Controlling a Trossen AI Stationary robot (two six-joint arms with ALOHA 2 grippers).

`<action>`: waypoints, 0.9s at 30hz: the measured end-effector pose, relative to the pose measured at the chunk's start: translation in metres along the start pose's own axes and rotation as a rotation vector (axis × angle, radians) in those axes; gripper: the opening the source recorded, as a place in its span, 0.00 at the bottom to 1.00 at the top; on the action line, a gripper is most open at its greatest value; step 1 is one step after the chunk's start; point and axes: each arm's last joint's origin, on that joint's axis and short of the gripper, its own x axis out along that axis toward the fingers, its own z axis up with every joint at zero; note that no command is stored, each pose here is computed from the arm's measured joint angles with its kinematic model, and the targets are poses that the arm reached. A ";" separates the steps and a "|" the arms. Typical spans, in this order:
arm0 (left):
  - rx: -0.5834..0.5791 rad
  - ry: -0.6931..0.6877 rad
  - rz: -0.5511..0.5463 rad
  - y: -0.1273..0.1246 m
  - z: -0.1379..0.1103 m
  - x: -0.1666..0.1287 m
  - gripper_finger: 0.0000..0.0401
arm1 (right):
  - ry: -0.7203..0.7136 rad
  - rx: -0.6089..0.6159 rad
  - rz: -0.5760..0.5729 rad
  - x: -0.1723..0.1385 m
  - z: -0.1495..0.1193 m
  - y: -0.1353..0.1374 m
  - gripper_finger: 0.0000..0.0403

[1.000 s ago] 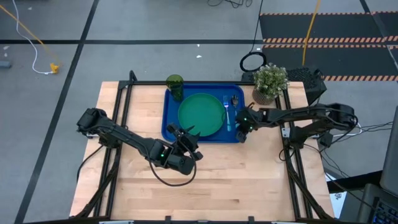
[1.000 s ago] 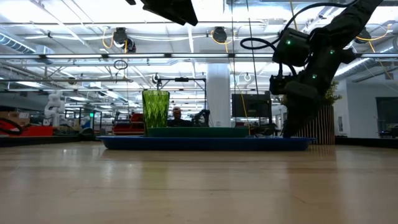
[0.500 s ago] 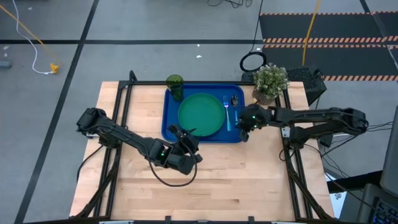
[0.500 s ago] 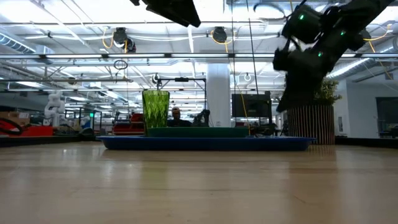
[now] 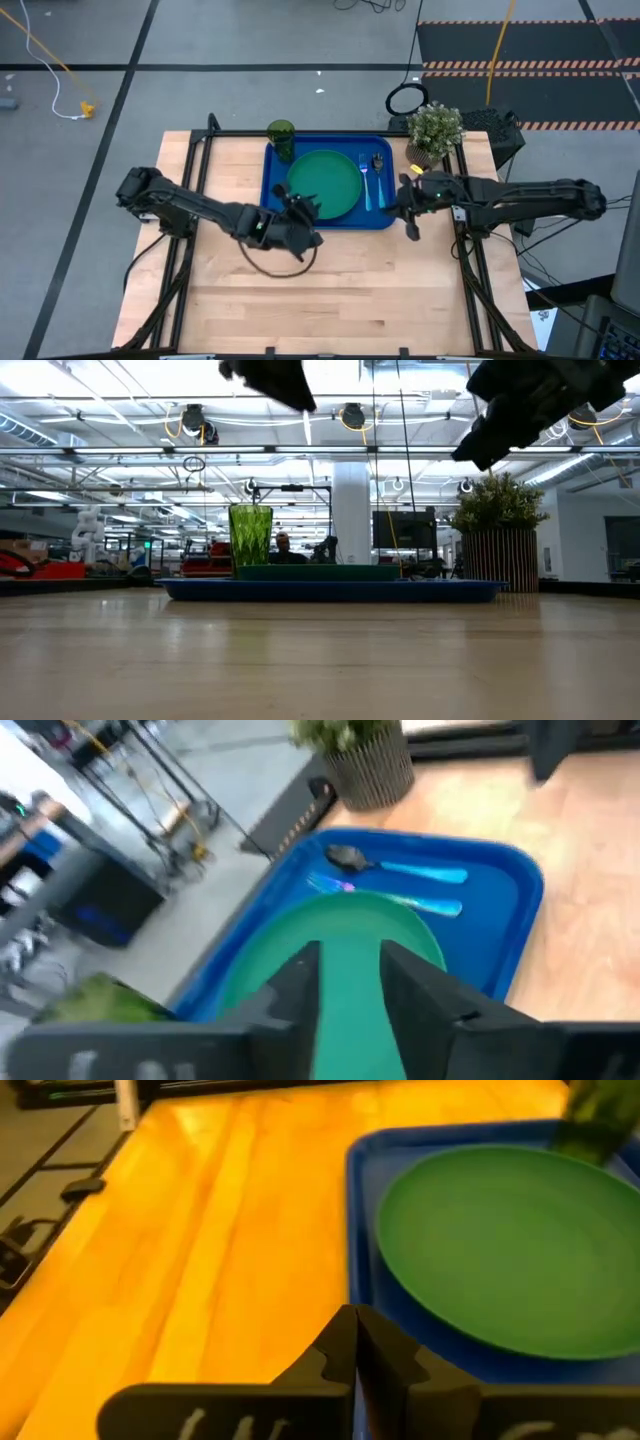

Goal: Pick and place plate/cup/fork/spoon on tray
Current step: Return to Home Position

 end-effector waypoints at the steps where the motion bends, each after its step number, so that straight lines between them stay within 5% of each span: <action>1: -0.013 0.008 -0.017 0.000 -0.003 0.005 0.24 | -0.004 -0.017 0.010 -0.001 0.000 0.002 0.00; 9: -0.020 -0.013 -0.074 -0.007 -0.019 0.019 0.02 | -0.017 -0.154 0.093 -0.004 0.000 0.019 0.00; 27: -0.039 0.067 -0.141 0.000 -0.060 0.045 0.03 | -0.136 -0.510 0.137 -0.006 0.007 0.037 0.00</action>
